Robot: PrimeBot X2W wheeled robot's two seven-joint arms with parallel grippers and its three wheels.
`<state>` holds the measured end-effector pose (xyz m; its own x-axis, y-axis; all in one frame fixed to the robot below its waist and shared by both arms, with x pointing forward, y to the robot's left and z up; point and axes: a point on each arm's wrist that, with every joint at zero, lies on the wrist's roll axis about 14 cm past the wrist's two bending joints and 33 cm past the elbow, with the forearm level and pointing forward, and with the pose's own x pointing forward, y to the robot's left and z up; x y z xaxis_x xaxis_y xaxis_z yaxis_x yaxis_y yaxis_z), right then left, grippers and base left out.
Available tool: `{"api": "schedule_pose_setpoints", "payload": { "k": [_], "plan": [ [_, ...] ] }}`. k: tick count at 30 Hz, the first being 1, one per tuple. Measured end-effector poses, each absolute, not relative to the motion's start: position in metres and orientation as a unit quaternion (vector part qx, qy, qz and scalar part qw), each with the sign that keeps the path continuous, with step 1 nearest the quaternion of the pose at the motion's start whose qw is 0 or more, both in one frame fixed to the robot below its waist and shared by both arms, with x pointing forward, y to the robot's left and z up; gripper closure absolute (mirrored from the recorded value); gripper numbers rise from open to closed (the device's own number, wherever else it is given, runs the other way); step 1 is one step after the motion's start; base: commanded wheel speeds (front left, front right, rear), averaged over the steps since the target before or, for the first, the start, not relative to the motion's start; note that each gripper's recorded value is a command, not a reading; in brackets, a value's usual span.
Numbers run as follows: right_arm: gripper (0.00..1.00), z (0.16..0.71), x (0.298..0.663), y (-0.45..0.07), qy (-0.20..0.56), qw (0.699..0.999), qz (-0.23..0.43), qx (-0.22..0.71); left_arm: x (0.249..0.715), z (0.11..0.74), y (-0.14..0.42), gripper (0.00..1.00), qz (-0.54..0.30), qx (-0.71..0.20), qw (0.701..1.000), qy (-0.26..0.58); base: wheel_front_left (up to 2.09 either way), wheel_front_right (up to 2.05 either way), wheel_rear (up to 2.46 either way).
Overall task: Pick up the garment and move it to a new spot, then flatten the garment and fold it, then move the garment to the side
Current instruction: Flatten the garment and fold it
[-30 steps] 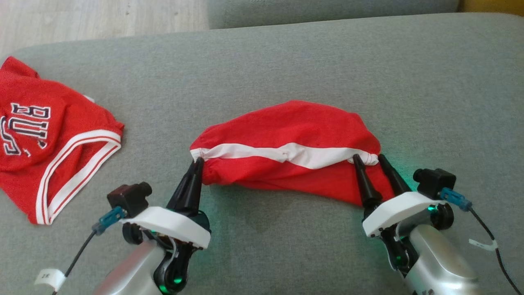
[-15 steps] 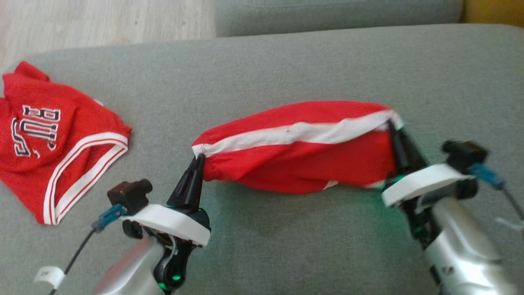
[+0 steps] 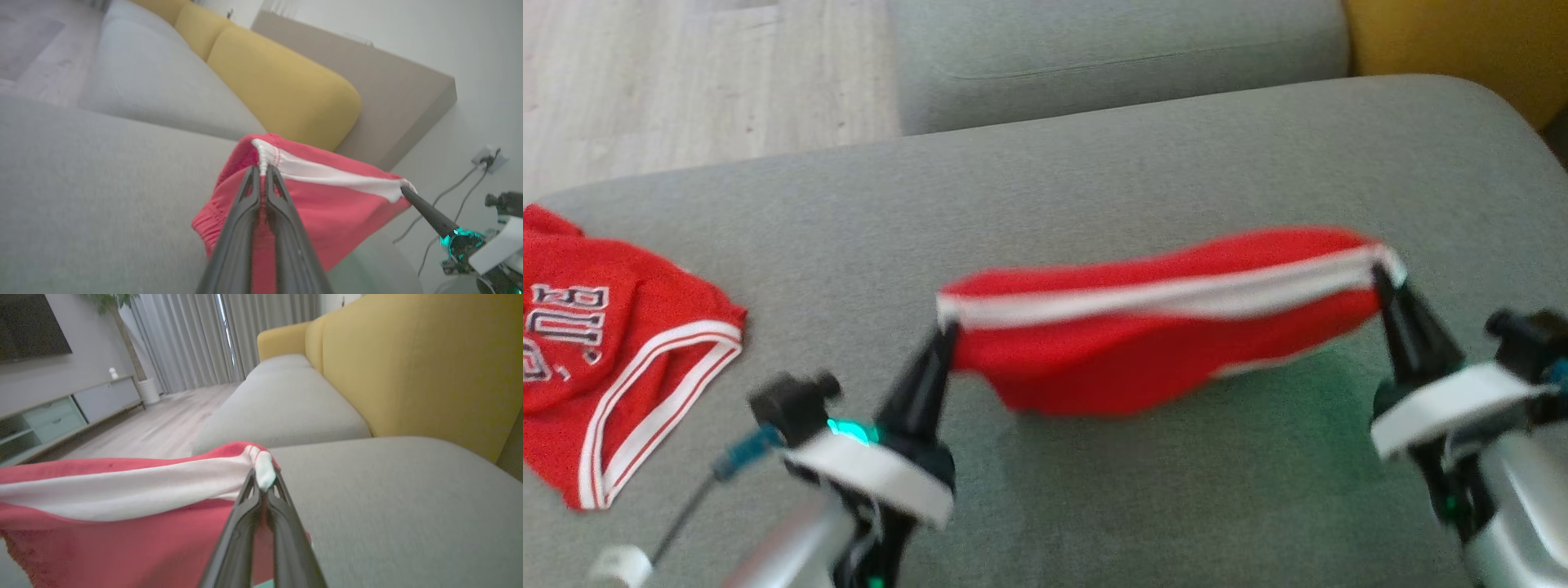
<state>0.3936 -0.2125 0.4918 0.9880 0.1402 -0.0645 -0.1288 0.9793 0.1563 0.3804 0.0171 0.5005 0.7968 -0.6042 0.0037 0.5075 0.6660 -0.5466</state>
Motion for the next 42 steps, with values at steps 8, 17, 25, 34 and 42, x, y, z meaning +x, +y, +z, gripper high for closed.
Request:
{"api": "schedule_pose_setpoints", "payload": {
  "k": [8,17,25,34,42],
  "plan": [
    [0.00,0.418,0.351,-0.213,0.154,0.985,0.068,0.046,0.325,0.431,0.000,1.00,-0.320,-0.260,0.889,0.199,0.00,0.00,0.00],
    [0.00,0.390,0.320,-0.189,0.197,0.973,0.071,0.099,0.335,0.434,0.018,1.00,-0.265,-0.294,0.901,0.177,0.00,0.00,0.00],
    [0.00,0.398,0.290,-0.151,0.210,0.956,0.098,0.182,0.357,0.456,0.031,1.00,-0.239,-0.308,0.912,0.127,0.00,0.00,0.00],
    [0.00,0.392,0.313,-0.155,0.219,0.957,0.096,0.166,0.351,0.450,0.030,1.00,-0.241,-0.303,0.912,0.135,0.00,0.00,0.00],
    [0.62,0.377,0.320,-0.138,0.261,0.942,0.120,0.172,0.352,0.452,0.030,1.00,-0.242,-0.302,0.913,0.132,0.00,0.00,0.00]
  ]
}}
